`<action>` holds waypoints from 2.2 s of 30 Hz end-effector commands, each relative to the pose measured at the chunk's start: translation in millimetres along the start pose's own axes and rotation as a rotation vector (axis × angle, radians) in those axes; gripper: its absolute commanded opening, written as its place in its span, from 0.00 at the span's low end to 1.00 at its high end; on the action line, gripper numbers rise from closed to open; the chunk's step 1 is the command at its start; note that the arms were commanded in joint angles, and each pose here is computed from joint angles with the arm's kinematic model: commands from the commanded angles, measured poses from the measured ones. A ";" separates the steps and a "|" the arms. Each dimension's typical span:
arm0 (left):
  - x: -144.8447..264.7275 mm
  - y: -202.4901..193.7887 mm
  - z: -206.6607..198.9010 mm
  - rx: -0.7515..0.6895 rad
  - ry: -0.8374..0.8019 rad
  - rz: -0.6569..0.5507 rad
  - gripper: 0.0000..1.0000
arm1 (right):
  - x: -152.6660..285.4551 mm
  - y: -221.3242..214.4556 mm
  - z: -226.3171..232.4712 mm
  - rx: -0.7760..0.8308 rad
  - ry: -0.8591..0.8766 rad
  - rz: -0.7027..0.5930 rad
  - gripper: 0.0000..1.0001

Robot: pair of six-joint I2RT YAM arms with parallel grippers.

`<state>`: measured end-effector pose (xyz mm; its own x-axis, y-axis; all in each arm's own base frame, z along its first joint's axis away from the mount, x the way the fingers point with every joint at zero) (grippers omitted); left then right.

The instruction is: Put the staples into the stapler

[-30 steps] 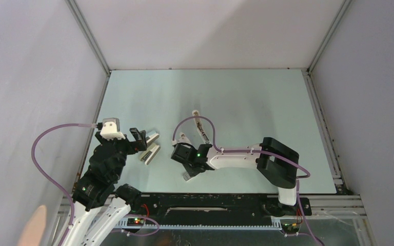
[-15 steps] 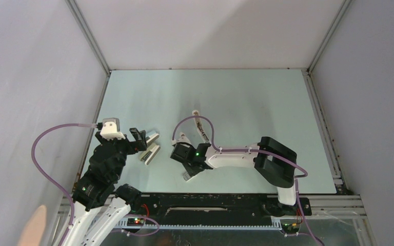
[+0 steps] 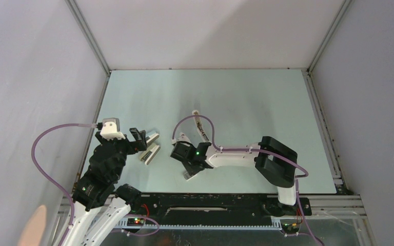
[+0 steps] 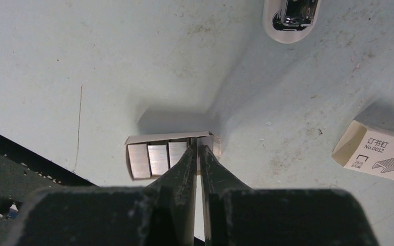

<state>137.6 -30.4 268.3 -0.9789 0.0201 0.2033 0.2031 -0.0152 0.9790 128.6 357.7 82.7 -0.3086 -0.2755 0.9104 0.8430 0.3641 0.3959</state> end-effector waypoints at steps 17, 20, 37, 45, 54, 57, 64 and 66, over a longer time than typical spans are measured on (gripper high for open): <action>-3.1 3.5 -1.0 0.000 -0.002 -0.018 0.98 | 38.3 20.6 6.3 0.022 0.076 -0.095 0.23; -2.9 3.2 -0.7 -0.001 -0.001 -0.016 0.98 | 30.1 17.8 12.0 0.023 0.106 -0.071 0.29; -3.4 3.3 -1.1 -0.001 -0.003 -0.016 0.98 | 7.7 0.1 22.8 0.028 0.113 -0.004 0.39; -3.3 3.1 -1.0 -0.001 -0.002 -0.015 0.98 | -0.8 -5.4 22.5 0.019 0.094 0.015 0.47; -3.2 3.2 -1.0 -0.001 -0.003 -0.016 0.98 | -10.2 -10.9 24.0 0.032 0.056 0.048 0.55; -3.2 2.9 -1.0 -0.002 -0.003 -0.014 0.98 | -10.0 -11.1 25.8 0.055 0.028 0.041 0.55; -3.0 3.2 -1.1 -0.001 -0.004 -0.016 0.98 | 3.9 -4.0 30.6 0.112 -0.024 -0.021 0.41; -2.9 3.4 -1.1 0.000 -0.005 -0.018 0.98 | 8.5 -1.2 31.5 0.138 -0.050 -0.040 0.39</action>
<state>137.6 -30.3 268.3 -0.9788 0.0201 0.2037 0.2034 -0.0154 0.9790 110.2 377.8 84.3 -0.3014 -0.2776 0.9122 0.8035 0.4411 0.3997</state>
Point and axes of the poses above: each gripper's point midway between its finger pads, its own x axis back along the fingers, its own z axis along the line the jaws close on, y = z × x, the point moved 7 cm from there along x, back along the fingers, and after that the axes turned 10 degrees about -x, right-handed, at the moved point
